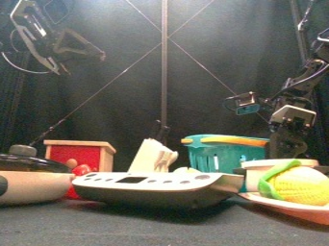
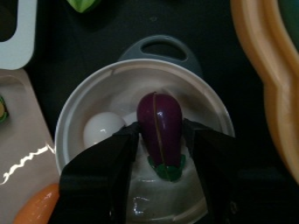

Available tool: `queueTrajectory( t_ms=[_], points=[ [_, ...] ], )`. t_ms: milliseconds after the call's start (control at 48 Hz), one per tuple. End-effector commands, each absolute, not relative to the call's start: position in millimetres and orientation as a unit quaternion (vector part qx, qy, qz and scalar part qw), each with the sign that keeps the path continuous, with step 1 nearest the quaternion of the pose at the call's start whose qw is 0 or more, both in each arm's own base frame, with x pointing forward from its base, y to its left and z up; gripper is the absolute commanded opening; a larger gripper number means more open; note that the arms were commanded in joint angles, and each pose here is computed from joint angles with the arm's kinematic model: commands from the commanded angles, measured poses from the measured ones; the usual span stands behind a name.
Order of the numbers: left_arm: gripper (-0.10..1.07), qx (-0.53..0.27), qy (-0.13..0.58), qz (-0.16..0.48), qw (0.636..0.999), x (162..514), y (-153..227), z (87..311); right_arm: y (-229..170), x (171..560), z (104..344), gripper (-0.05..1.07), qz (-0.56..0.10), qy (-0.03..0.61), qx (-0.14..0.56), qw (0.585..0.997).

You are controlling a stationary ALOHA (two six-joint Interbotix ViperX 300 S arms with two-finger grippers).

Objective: Grab eggplant

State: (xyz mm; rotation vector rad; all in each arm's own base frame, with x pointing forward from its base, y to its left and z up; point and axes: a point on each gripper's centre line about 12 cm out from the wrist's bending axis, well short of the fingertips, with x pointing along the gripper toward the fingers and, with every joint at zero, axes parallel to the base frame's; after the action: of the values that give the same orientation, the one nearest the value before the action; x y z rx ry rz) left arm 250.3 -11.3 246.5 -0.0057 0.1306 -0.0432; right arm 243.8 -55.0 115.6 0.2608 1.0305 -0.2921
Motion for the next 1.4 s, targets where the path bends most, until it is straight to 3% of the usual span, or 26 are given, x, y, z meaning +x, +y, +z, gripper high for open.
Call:
queueTrajectory(
  t_ms=[0,479,792,1000,1375],
  points=[
    [0.01,-0.003,0.053,-0.023,0.998,252.3,-12.1,252.6,-57.9,246.7,116.6,0.81,-0.144,0.486,0.129,0.852],
    [0.01,-0.003,0.054,-0.023,0.998,252.3,-12.1,252.5,-58.8,251.9,95.8,0.87,-0.146,0.521,0.135,0.830],
    [0.01,-0.003,0.055,-0.023,0.998,252.5,-12.1,252.1,-58.5,255.2,97.1,0.81,-0.142,0.520,0.130,0.832],
    [0.01,-0.003,0.055,-0.023,0.998,252.0,-12.1,251.9,-59.1,257.9,108.0,0.68,-0.141,0.510,0.126,0.839],
    [0.01,-0.003,0.053,-0.023,0.998,252.3,-12.1,252.6,-56.6,262.0,160.5,0.67,-0.136,0.460,0.120,0.869]
  ],
)
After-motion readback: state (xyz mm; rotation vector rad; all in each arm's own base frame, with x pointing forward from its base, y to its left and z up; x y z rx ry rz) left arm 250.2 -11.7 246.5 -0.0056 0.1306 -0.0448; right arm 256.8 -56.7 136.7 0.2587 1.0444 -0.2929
